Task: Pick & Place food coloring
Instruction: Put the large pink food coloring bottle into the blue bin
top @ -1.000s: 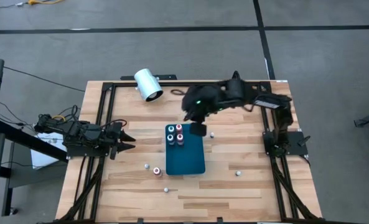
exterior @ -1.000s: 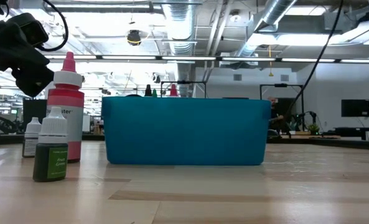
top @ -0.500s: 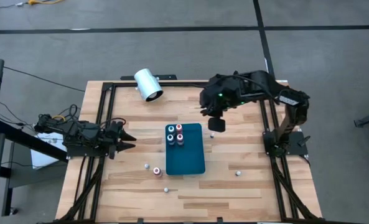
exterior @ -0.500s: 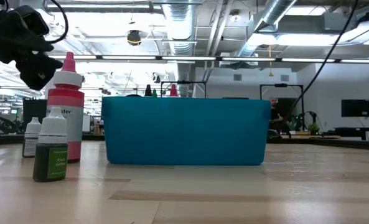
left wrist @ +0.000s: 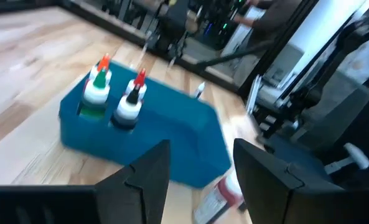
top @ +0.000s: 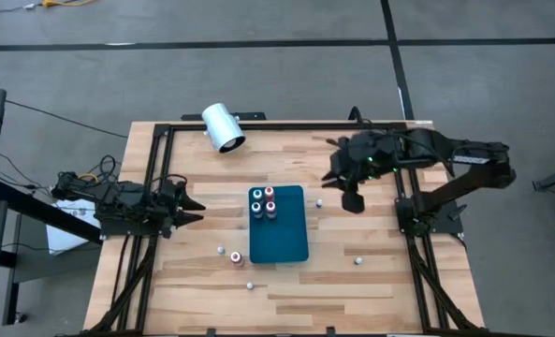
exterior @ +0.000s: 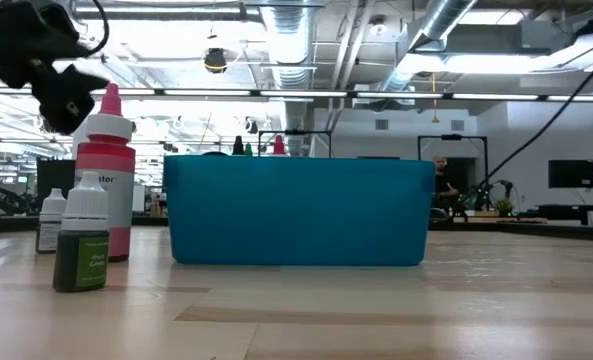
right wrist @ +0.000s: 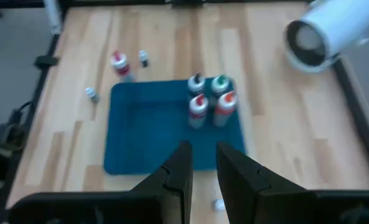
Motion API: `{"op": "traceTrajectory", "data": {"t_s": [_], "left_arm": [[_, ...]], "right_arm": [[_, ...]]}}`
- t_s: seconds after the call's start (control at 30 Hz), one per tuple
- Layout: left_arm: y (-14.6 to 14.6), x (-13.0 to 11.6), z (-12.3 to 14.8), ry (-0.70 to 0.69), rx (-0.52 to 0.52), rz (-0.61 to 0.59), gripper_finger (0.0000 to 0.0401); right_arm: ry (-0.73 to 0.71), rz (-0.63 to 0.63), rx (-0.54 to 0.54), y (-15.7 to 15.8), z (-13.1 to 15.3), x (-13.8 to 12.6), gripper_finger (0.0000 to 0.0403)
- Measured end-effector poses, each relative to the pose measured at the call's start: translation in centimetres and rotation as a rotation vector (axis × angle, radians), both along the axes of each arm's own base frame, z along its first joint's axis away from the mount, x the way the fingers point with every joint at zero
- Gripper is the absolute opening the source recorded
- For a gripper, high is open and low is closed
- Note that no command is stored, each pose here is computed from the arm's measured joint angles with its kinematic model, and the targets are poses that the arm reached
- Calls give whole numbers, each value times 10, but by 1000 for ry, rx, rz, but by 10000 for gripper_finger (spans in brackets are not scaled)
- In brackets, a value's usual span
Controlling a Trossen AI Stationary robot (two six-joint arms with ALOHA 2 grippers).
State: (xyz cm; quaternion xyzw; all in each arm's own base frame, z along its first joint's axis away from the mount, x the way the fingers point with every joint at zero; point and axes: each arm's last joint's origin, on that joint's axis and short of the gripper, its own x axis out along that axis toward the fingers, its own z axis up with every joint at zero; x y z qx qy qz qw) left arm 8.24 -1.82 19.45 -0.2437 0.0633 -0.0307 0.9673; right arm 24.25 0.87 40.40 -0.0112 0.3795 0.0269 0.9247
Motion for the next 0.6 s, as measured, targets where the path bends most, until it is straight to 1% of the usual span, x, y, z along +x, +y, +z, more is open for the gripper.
{"op": "traceTrajectory", "data": {"t_s": [0.1, 0.27, 0.37, 0.47, 0.6], "left_arm": [[0, 0, 7, -67, -14, -1, 167], [-1, 0, 22, -225, 18, -25, 167], [-1, -1, 29, -303, 31, -53, 167], [-2, 0, 32, -331, 27, -77, 167], [-5, 6, 41, -317, 32, -100, 167]], "right_arm": [[9, 11, 22, 3, -15, -10, 60], [-16, 26, 27, 7, -39, -20, 60], [-40, 24, 56, 7, -51, -26, 60], [-78, 41, 104, 7, -62, -33, 60], [-126, 36, 135, 7, -72, -44, 60]]}}
